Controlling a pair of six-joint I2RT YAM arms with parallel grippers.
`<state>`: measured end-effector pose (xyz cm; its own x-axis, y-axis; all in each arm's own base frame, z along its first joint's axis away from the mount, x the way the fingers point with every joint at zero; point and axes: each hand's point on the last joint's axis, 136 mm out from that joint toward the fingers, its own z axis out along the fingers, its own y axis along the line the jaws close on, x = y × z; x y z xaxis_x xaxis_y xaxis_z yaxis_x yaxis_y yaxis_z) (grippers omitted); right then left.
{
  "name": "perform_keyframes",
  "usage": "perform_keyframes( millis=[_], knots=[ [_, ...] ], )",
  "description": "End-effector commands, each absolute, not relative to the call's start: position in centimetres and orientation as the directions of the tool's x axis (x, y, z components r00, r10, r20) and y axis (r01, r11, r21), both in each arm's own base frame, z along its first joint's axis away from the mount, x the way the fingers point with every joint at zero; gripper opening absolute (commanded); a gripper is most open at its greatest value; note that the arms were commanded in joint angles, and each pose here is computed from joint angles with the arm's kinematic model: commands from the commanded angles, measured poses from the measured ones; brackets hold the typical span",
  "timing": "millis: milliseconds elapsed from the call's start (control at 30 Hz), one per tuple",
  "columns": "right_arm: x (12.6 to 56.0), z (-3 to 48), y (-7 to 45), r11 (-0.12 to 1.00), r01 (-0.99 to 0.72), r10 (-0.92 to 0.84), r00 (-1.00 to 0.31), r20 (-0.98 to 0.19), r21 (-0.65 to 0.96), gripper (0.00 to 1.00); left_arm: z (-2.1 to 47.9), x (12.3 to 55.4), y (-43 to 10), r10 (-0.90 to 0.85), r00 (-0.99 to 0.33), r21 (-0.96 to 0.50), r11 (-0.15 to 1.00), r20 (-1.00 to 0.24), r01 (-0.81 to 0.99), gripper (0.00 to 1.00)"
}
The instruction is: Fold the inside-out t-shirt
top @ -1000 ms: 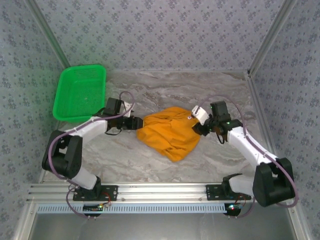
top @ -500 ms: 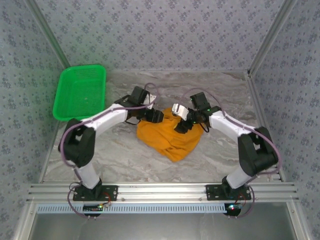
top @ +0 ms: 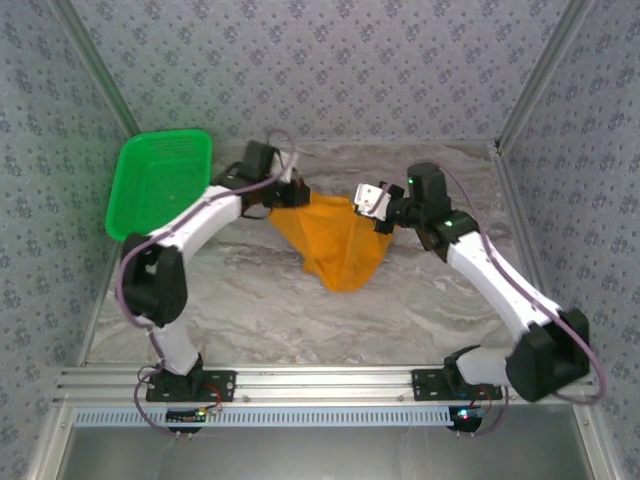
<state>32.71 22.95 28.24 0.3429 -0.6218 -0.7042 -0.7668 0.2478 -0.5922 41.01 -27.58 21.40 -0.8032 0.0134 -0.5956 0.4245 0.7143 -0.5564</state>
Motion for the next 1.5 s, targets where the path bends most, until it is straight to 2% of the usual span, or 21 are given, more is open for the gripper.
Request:
perform_keyframes(
  millis=[0,100,200,267,333,367,433,467,533,667,800,867,933,1000,1100,1167,1200,1233,1300,1367,1467],
  knots=[
    [29.8,28.8,21.5,0.1,-0.728,-0.708,0.426,-0.563,-0.678,0.0,28.1,41.8,-24.3,-0.195,-0.733,-0.632,0.675,-0.651,0.381,0.0],
    [25.5,23.5,20.3,0.007,-0.856,-0.763,0.33,-0.555,-0.518,0.0,22.9,40.1,-22.8,-0.214,-0.784,-0.656,0.693,-0.583,0.298,0.08],
    [21.4,18.5,20.5,-0.007,-0.965,-0.762,0.175,-0.623,-0.263,0.0,15.1,36.9,-22.1,-0.169,-0.872,-0.659,0.723,-0.459,0.207,0.19],
    [18.8,16.4,21.2,-0.05,-0.994,-0.759,0.103,-0.643,-0.1,0.09,11.3,34.9,-21.7,-0.168,-0.911,-0.671,0.728,-0.377,0.143,0.3],
    [17.8,15.8,21.8,-0.075,-0.997,-0.755,0.072,-0.652,-0.023,0.22,10.0,33.3,-21.8,-0.142,-0.926,-0.68,0.719,-0.35,0.147,0.4],
    [18.0,16.1,22.1,-0.062,-0.998,-0.743,0.053,-0.667,-0.01,0.31,9.9,32.6,-21.7,-0.125,-0.929,-0.672,0.724,-0.349,0.156,0.41],
    [19.4,17.6,22.9,-0.03,-0.999,-0.703,0.053,-0.709,-0.045,0.35,10.8,31.7,-22.0,-0.072,-0.923,-0.654,0.726,-0.377,0.211,0.43],
    [20.8,18.5,23.2,0.018,-0.997,-0.682,0.045,-0.73,-0.078,0.46,11.4,31.3,-22.0,-0.041,-0.918,-0.633,0.737,-0.394,0.239,0.44],
    [24.2,20.3,24.2,0.127,-0.979,-0.635,0.04,-0.771,-0.156,0.57,12.2,30.8,-21.9,0.002,-0.912,-0.593,0.759,-0.41,0.269,0.45],
    [29.1,19.4,24.5,0.253,-0.942,-0.674,-0.006,-0.739,-0.223,0.58,14.0,30.7,-24.1,0.06,-0.901,-0.588,0.739,-0.43,0.33,0.45],
    [30.7,15.2,24.4,0.221,-0.95,-0.757,-0.024,-0.653,-0.221,0.63,14.7,30.9,-27.7,0.097,-0.889,-0.596,0.709,-0.447,0.377,0.47],
    [31.1,13.1,24.8,0.205,-0.96,-0.773,-0.04,-0.634,-0.19,0.67,13.5,31.5,-29.0,0.096,-0.903,-0.581,0.736,-0.419,0.348,0.49],
    [31.7,11.3,25.3,0.206,-0.963,-0.785,-0.058,-0.617,-0.172,0.67,11.7,32.2,-29.7,0.095,-0.919,-0.549,0.777,-0.382,0.308,0.49],
    [32.1,9.8,25.5,0.204,-0.965,-0.799,-0.066,-0.598,-0.165,0.64,9.6,32.9,-29.5,0.094,-0.931,-0.504,0.819,-0.353,0.274,0.48],
    [32.6,8.8,25.7,0.212,-0.964,-0.796,-0.074,-0.601,-0.162,0.46,7.1,33.8,-27.8,0.122,-0.93,-0.392,0.882,-0.347,0.262,0.4],
    [33.0,10.1,25.9,0.237,-0.962,-0.758,-0.093,-0.646,-0.138,0.26,7.0,34.4,-27.0,0.118,-0.928,-0.378,0.889,-0.354,0.258,0.25],
    [33.3,11.1,25.9,0.25,-0.96,-0.73,-0.101,-0.676,-0.126,0.15,7.4,34.5,-26.9,0.117,-0.927,-0.392,0.882,-0.356,0.262,0.16],
    [33.5,12.6,25.8,0.261,-0.958,-0.695,-0.103,-0.712,-0.116,0.0,8.1,34.8,-26.8,0.113,-0.924,-0.4,0.877,-0.365,0.266,0.01],
    [33.7,16.2,25.4,0.283,-0.95,-0.628,-0.078,-0.775,-0.134,0.0,10.8,35.8,-26.0,0.076,-0.892,-0.386,0.882,-0.446,0.268,0.0],
    [33.5,20.5,24.4,0.308,-0.923,-0.575,0.013,-0.818,-0.232,0.0,15.8,36.6,-25.6,0.015,-0.816,-0.422,0.85,-0.578,0.314,0.0],
    [32.6,25.0,22.0,0.352,-0.86,-0.562,0.122,-0.818,-0.369,0.0,22.6,37.5,-23.8,-0.123,-0.713,-0.504,0.789,-0.69,0.352,0.0]
  ],
)
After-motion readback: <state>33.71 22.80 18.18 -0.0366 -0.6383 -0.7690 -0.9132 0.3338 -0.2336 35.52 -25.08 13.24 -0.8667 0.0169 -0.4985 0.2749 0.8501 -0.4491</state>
